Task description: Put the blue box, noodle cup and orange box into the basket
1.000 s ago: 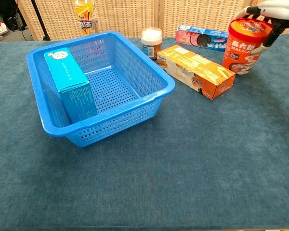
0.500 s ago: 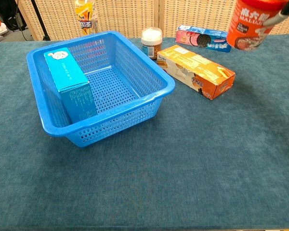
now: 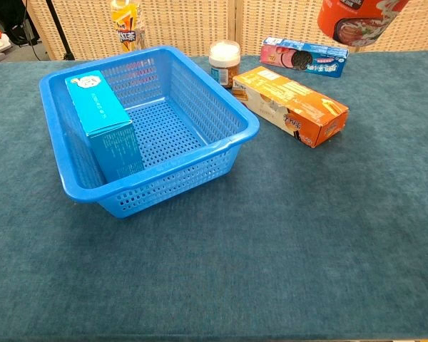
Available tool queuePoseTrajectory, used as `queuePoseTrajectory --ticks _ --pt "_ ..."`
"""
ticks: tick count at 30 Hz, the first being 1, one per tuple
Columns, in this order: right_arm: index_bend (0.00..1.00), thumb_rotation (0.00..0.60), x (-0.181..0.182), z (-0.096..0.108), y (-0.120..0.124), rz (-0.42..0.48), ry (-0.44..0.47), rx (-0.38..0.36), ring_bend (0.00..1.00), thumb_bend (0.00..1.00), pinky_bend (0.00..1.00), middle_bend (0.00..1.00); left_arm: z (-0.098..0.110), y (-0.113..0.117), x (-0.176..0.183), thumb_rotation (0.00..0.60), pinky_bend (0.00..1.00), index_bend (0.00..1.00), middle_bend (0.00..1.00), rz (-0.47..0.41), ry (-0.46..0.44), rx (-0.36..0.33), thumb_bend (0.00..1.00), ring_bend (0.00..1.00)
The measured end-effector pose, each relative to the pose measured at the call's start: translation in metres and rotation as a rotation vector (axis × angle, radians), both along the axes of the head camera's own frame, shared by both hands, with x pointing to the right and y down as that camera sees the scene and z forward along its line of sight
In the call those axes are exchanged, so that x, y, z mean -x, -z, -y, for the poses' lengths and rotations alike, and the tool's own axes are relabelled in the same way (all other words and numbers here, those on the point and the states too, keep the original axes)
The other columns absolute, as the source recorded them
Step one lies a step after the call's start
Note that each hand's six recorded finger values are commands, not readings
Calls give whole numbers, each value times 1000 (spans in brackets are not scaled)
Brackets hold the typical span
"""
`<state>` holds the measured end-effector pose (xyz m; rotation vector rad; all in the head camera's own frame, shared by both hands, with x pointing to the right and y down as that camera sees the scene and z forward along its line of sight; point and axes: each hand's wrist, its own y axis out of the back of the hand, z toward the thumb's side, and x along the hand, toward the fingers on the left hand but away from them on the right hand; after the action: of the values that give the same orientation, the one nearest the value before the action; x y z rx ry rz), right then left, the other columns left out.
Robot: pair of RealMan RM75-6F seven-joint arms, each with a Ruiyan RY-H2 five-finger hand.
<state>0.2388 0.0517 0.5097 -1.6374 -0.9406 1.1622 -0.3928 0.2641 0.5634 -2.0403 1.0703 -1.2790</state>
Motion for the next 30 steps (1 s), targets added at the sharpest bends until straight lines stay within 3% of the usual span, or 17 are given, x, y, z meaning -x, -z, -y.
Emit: queuePoseTrajectory --ticks 12,30 --pt "557 600 40 -61 -3 79 59 57 347 311 473 317 -3 9 -4 600 127 76 0 -13 -20 -11 299 4" --pt "558 600 98 -80 -11 211 134 100 347 311 473 308 -3 6 -5 600 127 76 0 -4 -24 -6 299 3"
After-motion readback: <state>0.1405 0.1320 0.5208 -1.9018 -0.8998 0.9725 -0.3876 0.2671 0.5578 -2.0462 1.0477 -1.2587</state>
